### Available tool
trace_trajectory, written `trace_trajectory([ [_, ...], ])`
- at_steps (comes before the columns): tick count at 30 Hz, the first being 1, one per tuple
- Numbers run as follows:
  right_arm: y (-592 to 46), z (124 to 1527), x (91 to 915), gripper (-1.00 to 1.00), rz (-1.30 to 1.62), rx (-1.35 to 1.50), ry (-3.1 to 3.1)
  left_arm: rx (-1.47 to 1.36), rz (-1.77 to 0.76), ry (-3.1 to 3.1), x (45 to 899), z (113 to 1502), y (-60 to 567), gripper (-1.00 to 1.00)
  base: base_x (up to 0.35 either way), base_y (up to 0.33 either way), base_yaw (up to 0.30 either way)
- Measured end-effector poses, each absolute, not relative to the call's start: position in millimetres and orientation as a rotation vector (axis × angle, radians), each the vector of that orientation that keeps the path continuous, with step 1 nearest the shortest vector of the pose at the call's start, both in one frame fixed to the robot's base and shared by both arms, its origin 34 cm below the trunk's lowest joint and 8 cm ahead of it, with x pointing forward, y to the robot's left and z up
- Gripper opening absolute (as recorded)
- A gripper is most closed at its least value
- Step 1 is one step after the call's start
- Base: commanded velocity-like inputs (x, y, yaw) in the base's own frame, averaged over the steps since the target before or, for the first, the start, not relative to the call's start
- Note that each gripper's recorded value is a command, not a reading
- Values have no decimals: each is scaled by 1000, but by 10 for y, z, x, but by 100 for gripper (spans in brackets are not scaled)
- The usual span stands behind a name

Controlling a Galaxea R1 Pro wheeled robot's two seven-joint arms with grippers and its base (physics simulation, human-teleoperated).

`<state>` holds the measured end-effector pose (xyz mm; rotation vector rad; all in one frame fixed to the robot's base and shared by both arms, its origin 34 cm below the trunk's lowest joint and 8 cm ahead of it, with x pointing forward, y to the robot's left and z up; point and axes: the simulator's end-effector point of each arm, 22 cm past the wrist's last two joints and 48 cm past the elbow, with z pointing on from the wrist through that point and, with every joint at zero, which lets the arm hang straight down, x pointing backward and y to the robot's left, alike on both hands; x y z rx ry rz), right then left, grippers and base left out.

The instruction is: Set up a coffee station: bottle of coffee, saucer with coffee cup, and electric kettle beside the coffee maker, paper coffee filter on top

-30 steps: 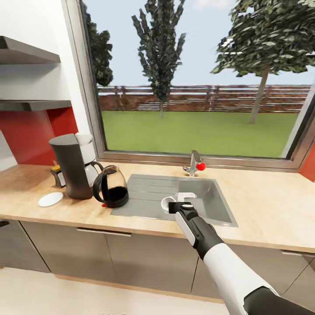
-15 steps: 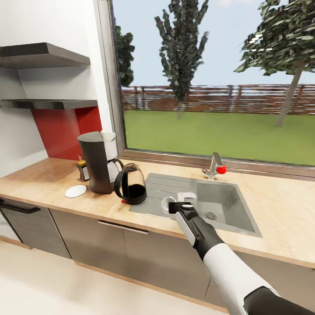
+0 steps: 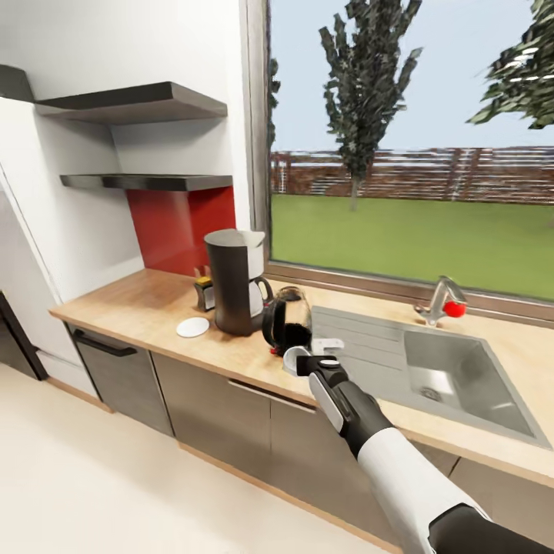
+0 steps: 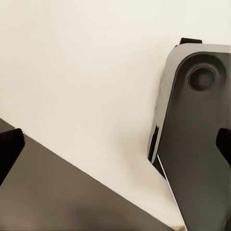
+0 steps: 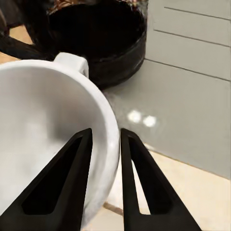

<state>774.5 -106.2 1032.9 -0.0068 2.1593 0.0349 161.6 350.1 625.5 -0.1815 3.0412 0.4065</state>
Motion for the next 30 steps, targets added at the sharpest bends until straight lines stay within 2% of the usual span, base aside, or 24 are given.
trace_trajectory([
  [23, -1066, 10308, 7736, -100, 32, -8, 2164, -181, 404, 2988, 1726, 6268, 3514, 100, 133, 301, 277],
  [30, -1069, 10301, 7734, -100, 32, -7, 2165, -181, 403, 2987, 1733, 6269, 3513, 100, 232, 279, 87],
])
